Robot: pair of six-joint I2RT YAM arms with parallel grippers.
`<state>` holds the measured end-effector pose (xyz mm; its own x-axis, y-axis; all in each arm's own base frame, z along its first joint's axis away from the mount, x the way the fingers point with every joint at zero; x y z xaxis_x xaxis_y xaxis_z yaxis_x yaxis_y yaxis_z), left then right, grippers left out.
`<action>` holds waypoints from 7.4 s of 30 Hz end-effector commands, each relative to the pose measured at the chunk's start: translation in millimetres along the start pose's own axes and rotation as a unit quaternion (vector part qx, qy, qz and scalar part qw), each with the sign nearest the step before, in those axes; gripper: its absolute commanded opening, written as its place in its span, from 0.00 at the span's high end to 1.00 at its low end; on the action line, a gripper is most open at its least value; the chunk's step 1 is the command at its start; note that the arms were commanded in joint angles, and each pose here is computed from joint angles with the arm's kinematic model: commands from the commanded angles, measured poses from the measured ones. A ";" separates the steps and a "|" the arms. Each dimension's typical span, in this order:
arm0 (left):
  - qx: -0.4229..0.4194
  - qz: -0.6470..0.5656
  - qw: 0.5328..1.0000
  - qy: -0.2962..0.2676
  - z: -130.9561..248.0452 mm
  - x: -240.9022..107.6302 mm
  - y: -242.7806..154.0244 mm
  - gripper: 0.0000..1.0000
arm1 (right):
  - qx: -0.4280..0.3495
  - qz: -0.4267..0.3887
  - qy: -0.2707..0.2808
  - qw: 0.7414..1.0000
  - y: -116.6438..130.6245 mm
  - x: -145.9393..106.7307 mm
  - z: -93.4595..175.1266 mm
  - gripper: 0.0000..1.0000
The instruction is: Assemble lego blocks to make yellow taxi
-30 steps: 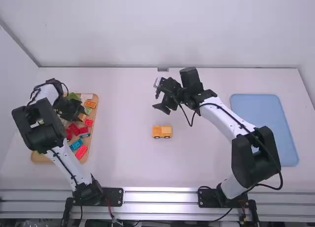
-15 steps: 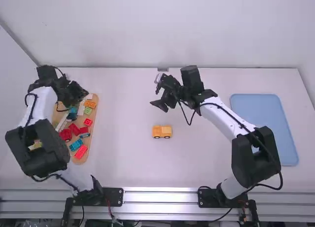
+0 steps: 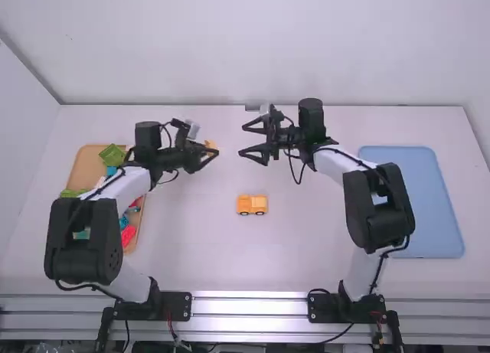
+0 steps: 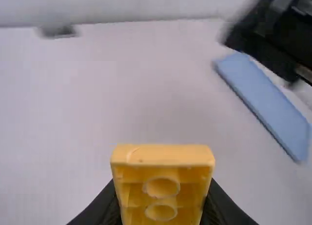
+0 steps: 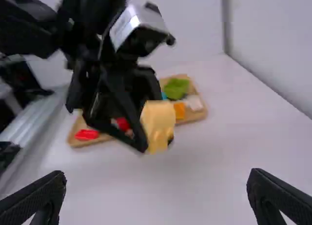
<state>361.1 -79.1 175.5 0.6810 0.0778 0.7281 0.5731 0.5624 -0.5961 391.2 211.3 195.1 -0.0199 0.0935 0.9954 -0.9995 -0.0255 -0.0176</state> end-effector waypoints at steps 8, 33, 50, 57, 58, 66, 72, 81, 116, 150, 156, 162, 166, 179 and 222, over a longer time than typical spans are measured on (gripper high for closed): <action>-0.127 -0.176 0.976 0.014 -37.5 -8.4 -63.6 0.98 | 0.131 -0.059 -0.041 0.989 18.8 5.4 -0.9 0.07; -0.127 -0.179 0.976 -0.014 -42.6 4.6 -72.6 0.82 | 0.142 -0.032 -0.044 0.988 26.9 0.7 -9.5 0.81; 0.115 -0.072 0.990 0.031 -40.5 -15.4 -15.8 0.01 | -0.224 -0.154 0.180 0.945 -33.5 -62.2 22.1 0.99; 0.304 0.002 0.951 0.047 -8.1 -4.0 14.3 0.01 | -0.199 -0.111 0.393 0.891 -9.7 -68.5 6.3 0.99; 0.313 0.005 0.948 0.047 -2.7 -0.2 13.1 0.01 | -0.185 -0.100 0.399 0.893 -6.3 -66.5 1.5 0.99; 0.346 0.005 0.936 -0.060 76.6 32.1 -21.4 0.01 | -0.099 0.014 0.437 0.894 22.7 -51.9 -52.8 1.00; 0.387 0.063 0.899 -0.197 148.2 17.6 -32.9 0.01 | -0.016 0.125 0.459 0.879 56.3 -40.5 -100.9 1.00; 0.394 0.132 0.853 -0.318 194.1 -18.0 -23.2 0.01 | 0.082 0.151 0.531 0.830 75.3 -59.0 -143.6 1.00; 0.425 0.145 0.833 -0.322 194.3 -23.2 2.8 0.01 | 0.088 0.086 0.601 0.790 84.1 -92.8 -180.9 0.01; -0.024 -0.257 0.965 -0.041 61.2 -105.9 31.4 0.01 | -0.116 0.026 0.316 0.941 23.4 -44.1 11.4 0.01; -0.077 -0.290 0.953 -0.042 31.0 -129.6 46.6 0.01 | -0.053 0.047 0.182 0.981 39.3 -56.4 39.3 0.02; -0.044 -0.297 0.954 0.018 -0.4 -148.8 56.0 0.00 | -0.067 0.064 0.122 0.988 41.6 -65.2 61.1 0.02; 0.006 -0.261 0.964 0.057 -13.2 -146.2 65.2 0.07 | -0.085 0.046 0.104 0.990 39.4 -66.7 66.6 0.02; 0.009 -0.262 0.961 0.087 -19.5 -151.2 66.8 0.27 | -0.073 0.049 0.104 0.991 43.6 -66.8 56.1 0.01; -0.114 -0.329 0.936 0.057 -23.8 -122.9 -1.6 0.88 | -0.051 0.083 0.153 0.983 64.1 -91.7 52.5 0.02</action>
<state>287.2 -96.0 67.5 0.2601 -0.3196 0.9111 0.9280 0.3433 -0.1445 335.7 146.6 111.5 -0.1208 0.3316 0.9357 -0.9892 0.0382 -0.1413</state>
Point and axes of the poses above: each hand's point on the last joint's axis, 136 mm out from that joint toward the fingers, its own z axis back along the fingers, its own y axis along the line the jaws close on, x = y × z, the point moved 7 cm from there along z, back along the fingers, and after that the axes turned 13 degrees about z, right-handed, at the moved point
